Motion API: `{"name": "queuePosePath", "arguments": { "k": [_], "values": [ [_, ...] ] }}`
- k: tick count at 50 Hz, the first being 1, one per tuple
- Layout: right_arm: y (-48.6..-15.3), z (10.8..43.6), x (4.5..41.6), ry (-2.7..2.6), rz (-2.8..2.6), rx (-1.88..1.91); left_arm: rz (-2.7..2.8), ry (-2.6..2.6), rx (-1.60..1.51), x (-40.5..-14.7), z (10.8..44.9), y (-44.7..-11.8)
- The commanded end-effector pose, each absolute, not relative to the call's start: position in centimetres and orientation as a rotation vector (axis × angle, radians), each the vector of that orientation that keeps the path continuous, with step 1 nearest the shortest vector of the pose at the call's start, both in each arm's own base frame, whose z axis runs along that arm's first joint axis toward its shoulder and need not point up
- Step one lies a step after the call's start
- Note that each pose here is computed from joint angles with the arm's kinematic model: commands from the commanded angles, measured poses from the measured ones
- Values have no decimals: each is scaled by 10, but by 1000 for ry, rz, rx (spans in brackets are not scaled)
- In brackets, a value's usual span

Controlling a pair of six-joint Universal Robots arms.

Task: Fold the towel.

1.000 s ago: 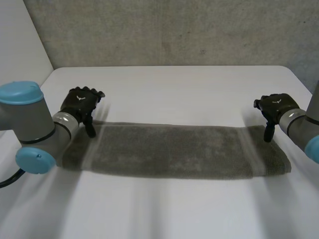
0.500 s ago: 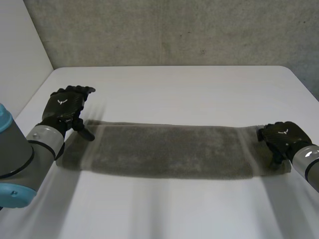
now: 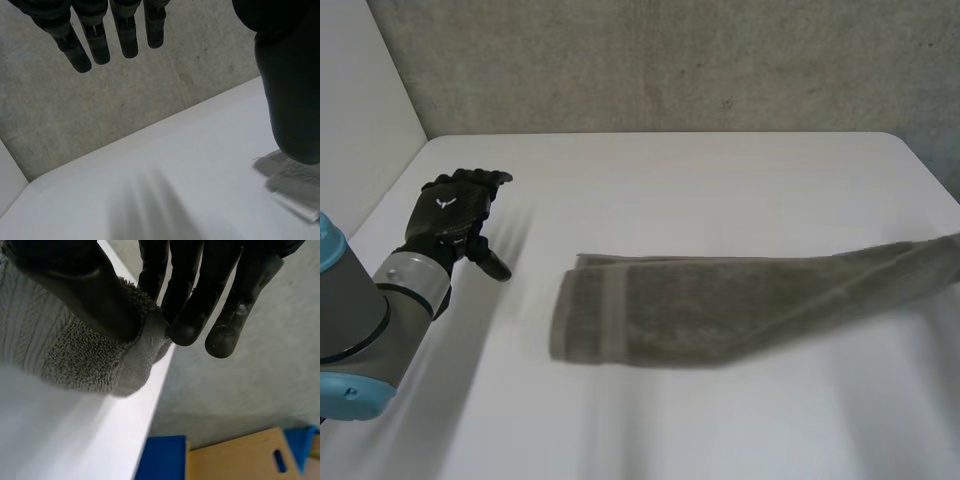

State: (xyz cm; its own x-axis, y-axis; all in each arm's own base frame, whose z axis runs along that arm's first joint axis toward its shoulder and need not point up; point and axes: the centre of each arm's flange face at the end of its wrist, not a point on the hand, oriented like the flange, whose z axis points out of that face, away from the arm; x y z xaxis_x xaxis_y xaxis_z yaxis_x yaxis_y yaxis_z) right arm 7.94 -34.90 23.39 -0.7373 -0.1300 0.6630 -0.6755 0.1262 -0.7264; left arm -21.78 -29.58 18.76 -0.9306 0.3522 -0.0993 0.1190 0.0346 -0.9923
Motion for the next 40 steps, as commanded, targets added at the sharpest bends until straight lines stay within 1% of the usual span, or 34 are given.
{"name": "queuePosePath", "arguments": {
  "k": [1,2,3,4,5,7,8,10,11,12,13,14,15,16,17,18,22,24,25,27,28,30,31,32,33,35,36,38,39,40],
  "values": [
    [-311,286,209,-1796,1971,1187,2026,-2112,-489,-218,193,-295],
    [-296,288,242,-1763,2034,1289,2026,-2112,-489,-218,193,-295],
    [-296,288,242,-1762,2035,1290,2024,-2113,-488,-218,192,-295],
    [-280,284,271,-1744,2082,1395,2025,-2114,-489,-218,192,-295],
    [-280,284,272,-1744,2082,1397,2025,-2114,-489,-218,192,-295],
    [-244,269,322,-1715,2131,1615,2025,-2114,-489,-218,192,-295],
    [-244,268,322,-1714,2131,1616,2025,-2114,-489,-218,192,-295],
    [-207,242,360,-1711,2116,1820,2022,-2117,-490,-218,192,-294],
    [-207,242,360,-1711,2116,1821,2019,-2117,-491,-219,191,-294],
    [-190,225,374,-1724,2083,1920,2019,-2117,-491,-219,191,-294],
    [-190,225,374,-1724,2082,1921,2019,-2117,-491,-219,191,-294],
    [-170,207,386,-1728,2044,2030,2017,-2119,-492,-219,191,-294],
    [-170,207,386,-1728,2043,2031,2012,-2123,-494,-219,190,-293],
    [-156,191,393,-1744,1996,2103,2012,-2123,-494,-219,190,-293],
    [-156,191,393,-1744,1995,2104,2007,-2124,-499,-220,189,-292],
    [-149,185,396,-1743,1976,2133,2004,-2126,-502,-220,188,-291],
    [-151,180,393,-1791,1950,2104,1996,-2132,-510,-221,186,-291],
    [-168,180,381,-1931,1921,1980,1987,-2139,-517,-222,183,-290],
    [-169,180,381,-1932,1921,1979,1987,-2139,-517,-222,183,-290],
    [-190,184,355,-2099,1893,1811,1983,-2132,-529,-225,183,-288],
    [-190,184,355,-2099,1893,1810,1983,-2132,-529,-225,183,-288],
    [-200,190,326,-2212,1877,1674,1978,-2133,-533,-226,182,-287],
    [-200,190,326,-2213,1877,1673,1979,-2130,-534,-226,183,-286],
    [-202,184,311,-2264,1834,1629,1978,-2129,-536,-227,183,-286],
    [-202,184,311,-2265,1834,1628,1978,-2129,-536,-227,183,-286],
    [-208,168,285,-2350,1752,1561,1973,-2133,-536,-227,181,-285],
    [-208,168,285,-2350,1752,1560,1973,-2134,-536,-227,181,-285],
    [-211,151,266,-2418,1686,1509,1972,-2132,-538,-227,181,-285],
    [-211,151,266,-2418,1686,1508,1969,-2132,-541,-227,181,-284],
    [-212,144,258,-2440,1666,1481,1969,-2132,-541,-227,181,-284]
  ]
}}
